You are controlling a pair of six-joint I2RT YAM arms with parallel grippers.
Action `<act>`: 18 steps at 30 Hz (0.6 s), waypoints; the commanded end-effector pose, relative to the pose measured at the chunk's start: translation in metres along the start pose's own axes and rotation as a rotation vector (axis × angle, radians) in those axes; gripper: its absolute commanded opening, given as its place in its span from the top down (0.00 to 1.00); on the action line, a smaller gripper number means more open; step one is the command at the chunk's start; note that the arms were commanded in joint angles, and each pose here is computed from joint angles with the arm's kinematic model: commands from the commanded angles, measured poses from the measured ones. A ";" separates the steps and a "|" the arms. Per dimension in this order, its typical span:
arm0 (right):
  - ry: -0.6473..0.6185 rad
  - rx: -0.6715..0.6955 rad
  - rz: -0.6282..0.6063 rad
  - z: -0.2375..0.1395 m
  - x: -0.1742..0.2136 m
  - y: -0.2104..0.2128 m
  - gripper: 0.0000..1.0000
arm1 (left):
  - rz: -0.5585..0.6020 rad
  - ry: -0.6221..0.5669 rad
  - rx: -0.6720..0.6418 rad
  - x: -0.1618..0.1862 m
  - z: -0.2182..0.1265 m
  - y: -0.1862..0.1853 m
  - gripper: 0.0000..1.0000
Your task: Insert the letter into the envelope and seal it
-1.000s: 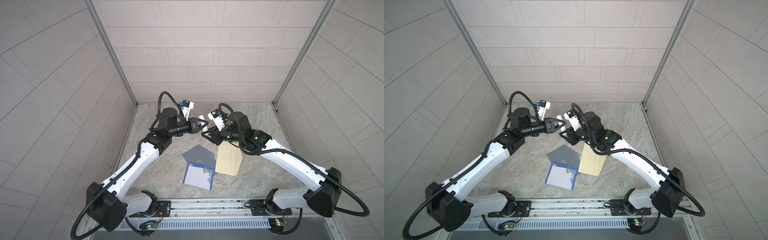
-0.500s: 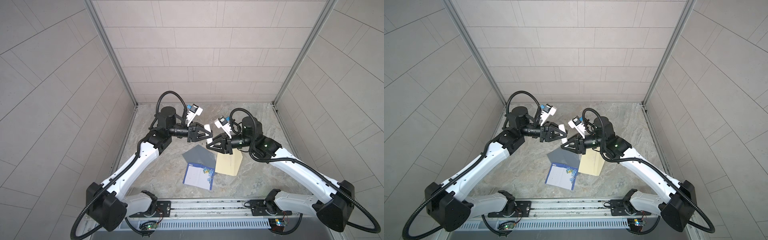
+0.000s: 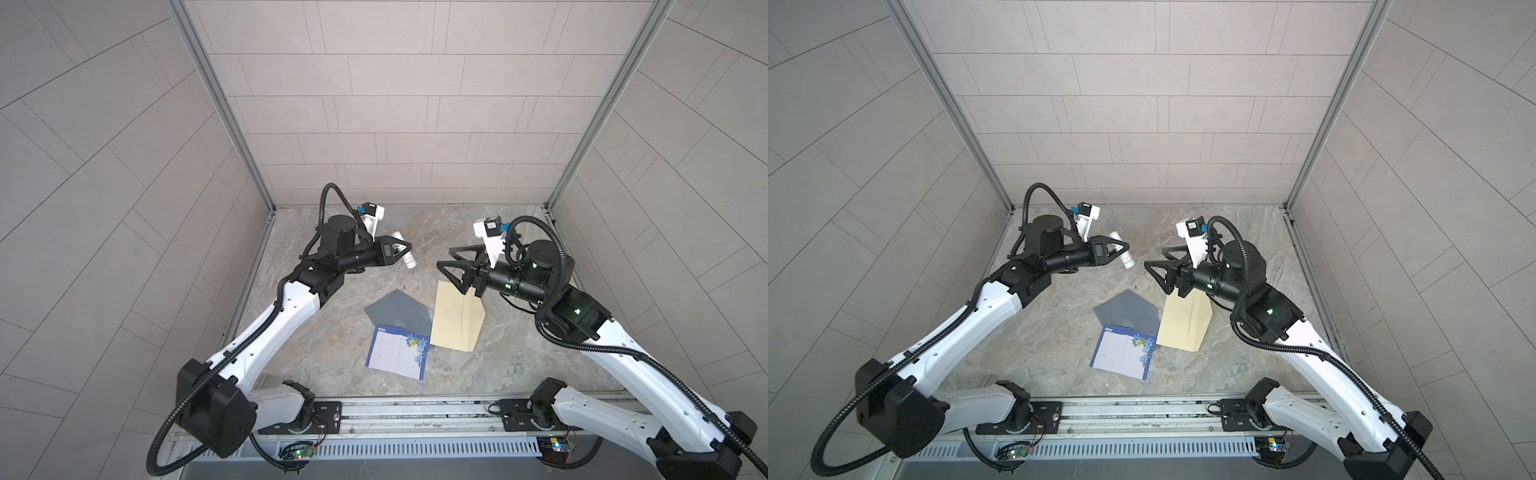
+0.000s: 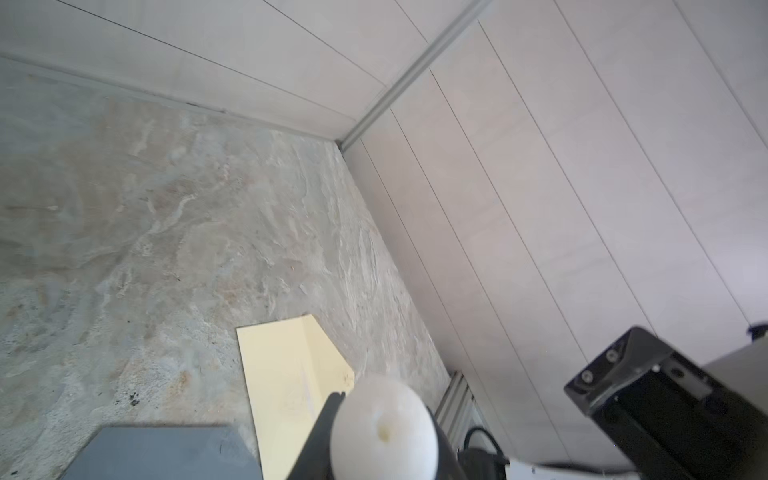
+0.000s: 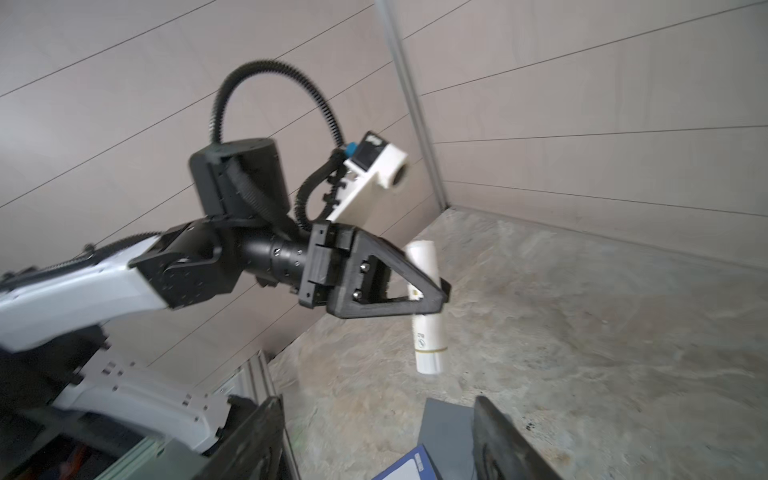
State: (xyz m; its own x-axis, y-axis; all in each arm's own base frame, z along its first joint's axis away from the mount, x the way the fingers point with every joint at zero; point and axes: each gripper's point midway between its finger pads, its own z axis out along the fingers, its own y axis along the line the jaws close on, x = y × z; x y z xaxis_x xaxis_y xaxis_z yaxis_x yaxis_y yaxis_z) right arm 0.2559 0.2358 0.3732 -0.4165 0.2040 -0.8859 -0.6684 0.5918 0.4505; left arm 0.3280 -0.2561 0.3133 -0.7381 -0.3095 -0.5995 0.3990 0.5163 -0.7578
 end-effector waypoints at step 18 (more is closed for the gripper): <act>-0.228 -0.002 0.376 0.062 -0.006 -0.042 0.31 | -0.482 -0.273 0.118 -0.046 0.012 0.008 1.00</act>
State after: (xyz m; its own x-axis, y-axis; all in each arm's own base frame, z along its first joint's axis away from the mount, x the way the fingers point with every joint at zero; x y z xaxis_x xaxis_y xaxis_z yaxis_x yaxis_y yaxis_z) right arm 0.3232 0.2542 0.3296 -0.5079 0.5315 -0.6779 -0.4615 0.4966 0.7351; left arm 0.3697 -0.2450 0.3137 -0.7007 -0.6684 -0.2495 0.0875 0.2666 -0.9598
